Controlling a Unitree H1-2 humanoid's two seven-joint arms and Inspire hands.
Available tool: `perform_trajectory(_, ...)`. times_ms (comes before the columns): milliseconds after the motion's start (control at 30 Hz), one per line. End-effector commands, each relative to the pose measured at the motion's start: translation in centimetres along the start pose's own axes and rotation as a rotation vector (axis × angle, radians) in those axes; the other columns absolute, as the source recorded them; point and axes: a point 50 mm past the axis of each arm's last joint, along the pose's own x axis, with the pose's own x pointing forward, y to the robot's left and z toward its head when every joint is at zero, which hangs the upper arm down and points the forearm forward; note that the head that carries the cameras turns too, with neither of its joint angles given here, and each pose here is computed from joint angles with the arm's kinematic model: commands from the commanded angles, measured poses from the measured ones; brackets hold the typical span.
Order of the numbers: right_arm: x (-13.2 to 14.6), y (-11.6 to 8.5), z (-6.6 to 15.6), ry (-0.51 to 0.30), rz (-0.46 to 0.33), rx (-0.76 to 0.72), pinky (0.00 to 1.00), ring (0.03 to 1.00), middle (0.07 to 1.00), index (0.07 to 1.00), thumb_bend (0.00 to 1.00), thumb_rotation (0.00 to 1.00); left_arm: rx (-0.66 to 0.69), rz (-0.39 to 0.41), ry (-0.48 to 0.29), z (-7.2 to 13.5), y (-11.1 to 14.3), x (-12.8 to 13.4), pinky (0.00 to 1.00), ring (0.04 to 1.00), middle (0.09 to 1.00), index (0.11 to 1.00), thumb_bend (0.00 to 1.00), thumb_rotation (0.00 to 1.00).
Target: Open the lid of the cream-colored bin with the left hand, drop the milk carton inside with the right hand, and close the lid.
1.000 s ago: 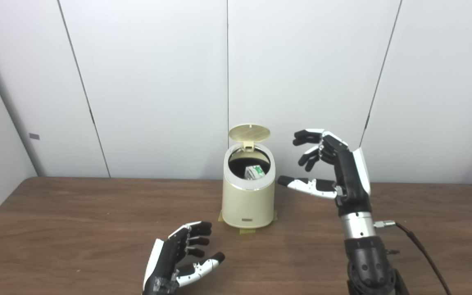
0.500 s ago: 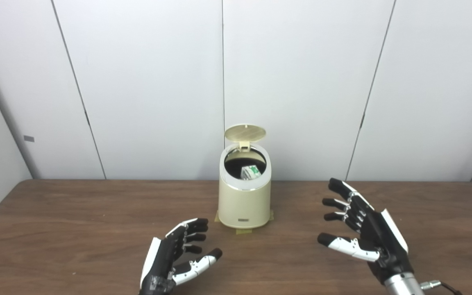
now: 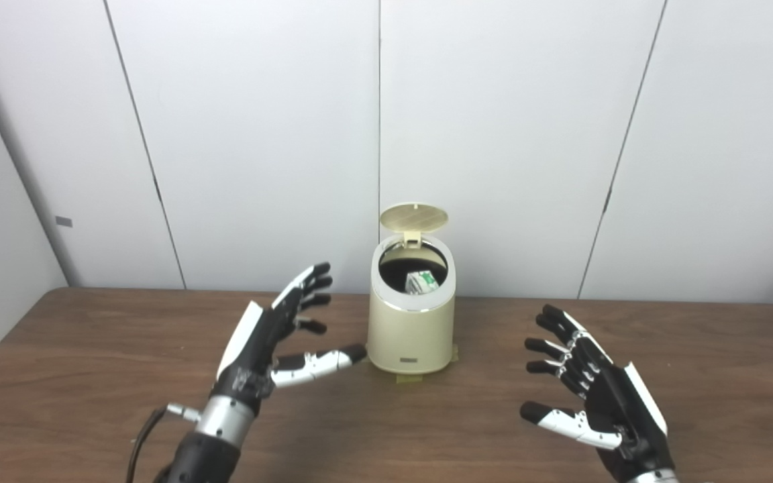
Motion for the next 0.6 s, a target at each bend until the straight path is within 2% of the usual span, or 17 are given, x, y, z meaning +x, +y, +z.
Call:
perform_trajectory(0, 1.0, -0.1, 1.4, -0.093, -0.005, -0.010, 0.68, 0.795, 0.892, 0.889, 0.86, 0.29, 0.042, 0.026, -0.075, 2.4, 1.6, 3.1, 0.68, 0.871, 0.915, 0.942, 0.87, 0.26)
perform_trajectory(233, 0.9, 0.2, 1.6, -0.080, -0.005, 0.005, 0.69, 0.804, 0.896, 0.889, 0.84, 0.29, 0.176, 0.016, -0.114, 5.2, 3.3, 9.4, 0.73, 0.892, 0.926, 0.938, 0.90, 0.28)
perform_trajectory(500, 0.8, 0.2, 1.9, -0.085, 0.004, -0.008, 0.71, 0.814, 0.901, 0.894, 0.83, 0.31, 0.301, -0.021, -0.099, 7.5, 3.6, 14.3, 0.86, 0.957, 0.970, 0.972, 0.90, 0.32)
perform_trajectory(567, 0.8, 0.4, 2.0, -0.085, 0.002, -0.006, 0.70, 0.804, 0.894, 0.886, 0.84, 0.32, 0.336, -0.036, -0.094, 7.8, 3.3, 15.4, 0.83, 0.927, 0.951, 0.975, 0.91, 0.33)
